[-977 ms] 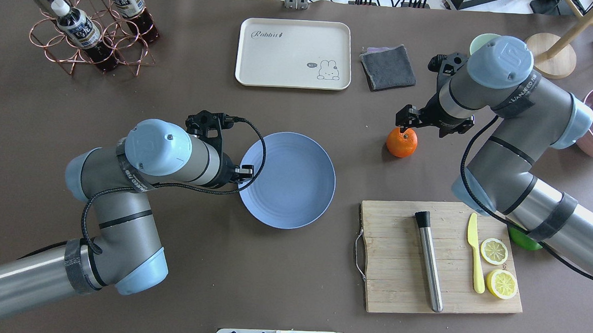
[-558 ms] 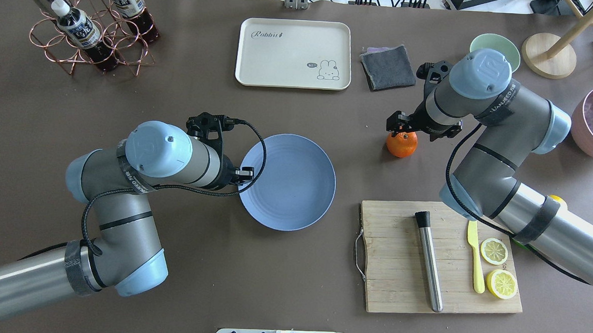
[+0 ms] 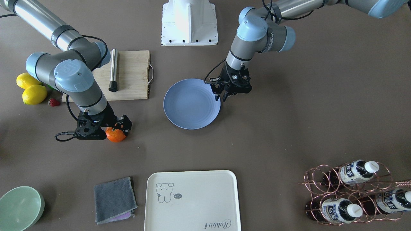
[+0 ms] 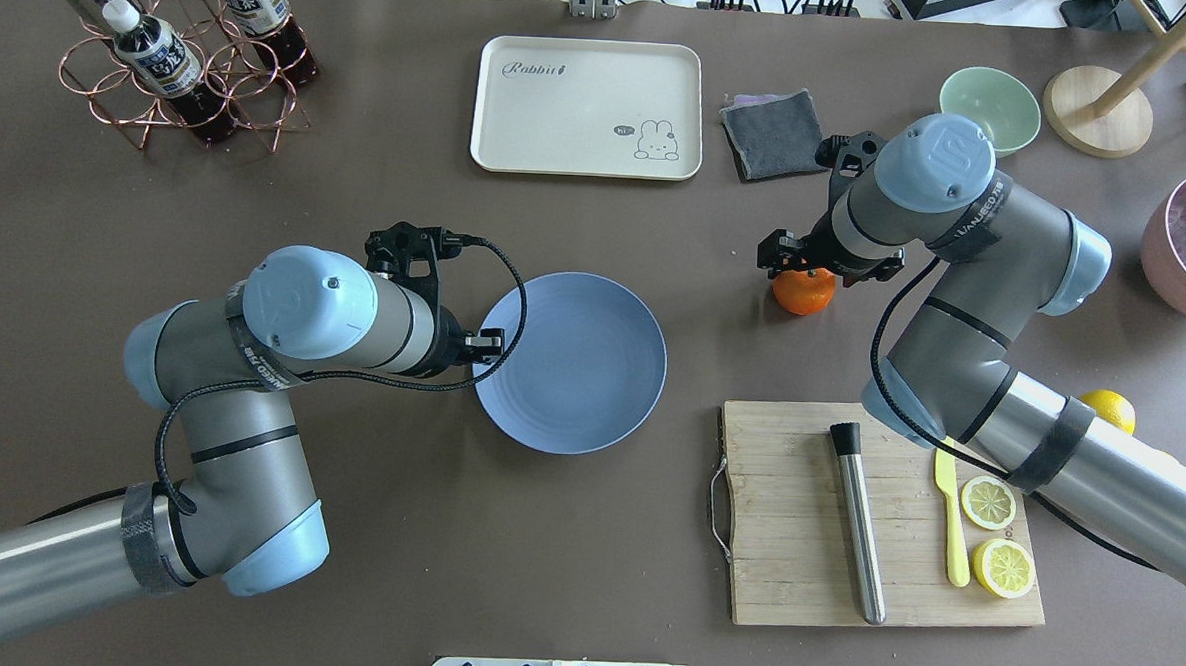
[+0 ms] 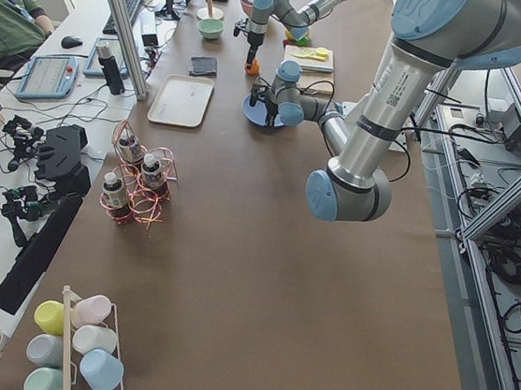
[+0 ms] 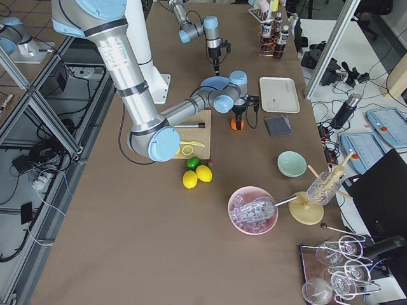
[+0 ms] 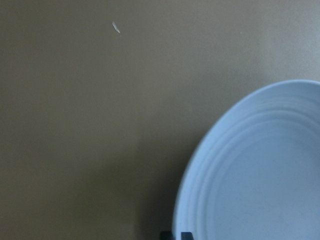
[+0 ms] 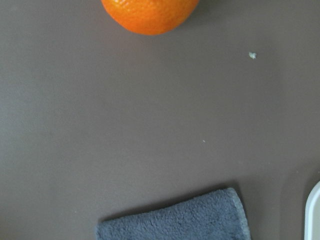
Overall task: Pick orange to plate
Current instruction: 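Lower the right gripper onto the orange and grasp it, then carry the orange onto the blue plate with right gripper while left arm withdraws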
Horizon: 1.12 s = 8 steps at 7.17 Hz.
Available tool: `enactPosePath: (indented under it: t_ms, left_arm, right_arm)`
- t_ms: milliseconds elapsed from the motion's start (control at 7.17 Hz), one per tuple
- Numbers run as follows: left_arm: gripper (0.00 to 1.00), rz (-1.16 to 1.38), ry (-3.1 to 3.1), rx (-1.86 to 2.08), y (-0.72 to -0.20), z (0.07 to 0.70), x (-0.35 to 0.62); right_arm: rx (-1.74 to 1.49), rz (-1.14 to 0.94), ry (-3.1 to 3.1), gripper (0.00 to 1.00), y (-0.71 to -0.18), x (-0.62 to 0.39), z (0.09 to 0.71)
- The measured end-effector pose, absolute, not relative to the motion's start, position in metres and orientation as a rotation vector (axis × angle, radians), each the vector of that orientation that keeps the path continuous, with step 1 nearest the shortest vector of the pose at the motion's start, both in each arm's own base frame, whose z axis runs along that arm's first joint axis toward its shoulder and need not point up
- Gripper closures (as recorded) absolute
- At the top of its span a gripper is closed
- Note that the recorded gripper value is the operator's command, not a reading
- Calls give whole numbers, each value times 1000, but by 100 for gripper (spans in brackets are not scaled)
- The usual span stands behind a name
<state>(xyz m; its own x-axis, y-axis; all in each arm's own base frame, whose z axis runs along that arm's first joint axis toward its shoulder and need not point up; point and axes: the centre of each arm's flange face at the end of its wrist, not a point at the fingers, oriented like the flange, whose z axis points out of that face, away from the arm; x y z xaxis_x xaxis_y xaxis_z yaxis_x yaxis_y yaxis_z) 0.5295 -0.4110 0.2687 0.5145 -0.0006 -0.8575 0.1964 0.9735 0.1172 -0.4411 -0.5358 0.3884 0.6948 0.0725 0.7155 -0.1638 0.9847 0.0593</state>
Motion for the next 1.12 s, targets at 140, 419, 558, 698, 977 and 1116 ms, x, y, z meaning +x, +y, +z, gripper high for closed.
enactPosePath:
  t_ms: [140, 419, 558, 698, 977, 1116]
  left_arm:
    - [2, -125, 1025, 219, -411, 269, 528]
    - [2, -127, 1026, 225, -410, 268, 526]
    - [2, -127, 1029, 226, -410, 267, 525]
    - [2, -126, 1030, 227, -409, 267, 524]
    - [2, -113, 1023, 243, -411, 272, 517]
    - [2, -93, 1009, 270, -411, 281, 502]
  right_arm:
    - [120, 144, -789, 36, -530, -449, 389]
    - [153, 160, -764, 94, -525, -457, 390]
    - [168, 165, -759, 100, -527, -454, 389]
    - [176, 179, -759, 100, -532, -447, 387]
    - [172, 195, -793, 100, -535, -432, 360]
    - [168, 198, -807, 100, -534, -429, 342]
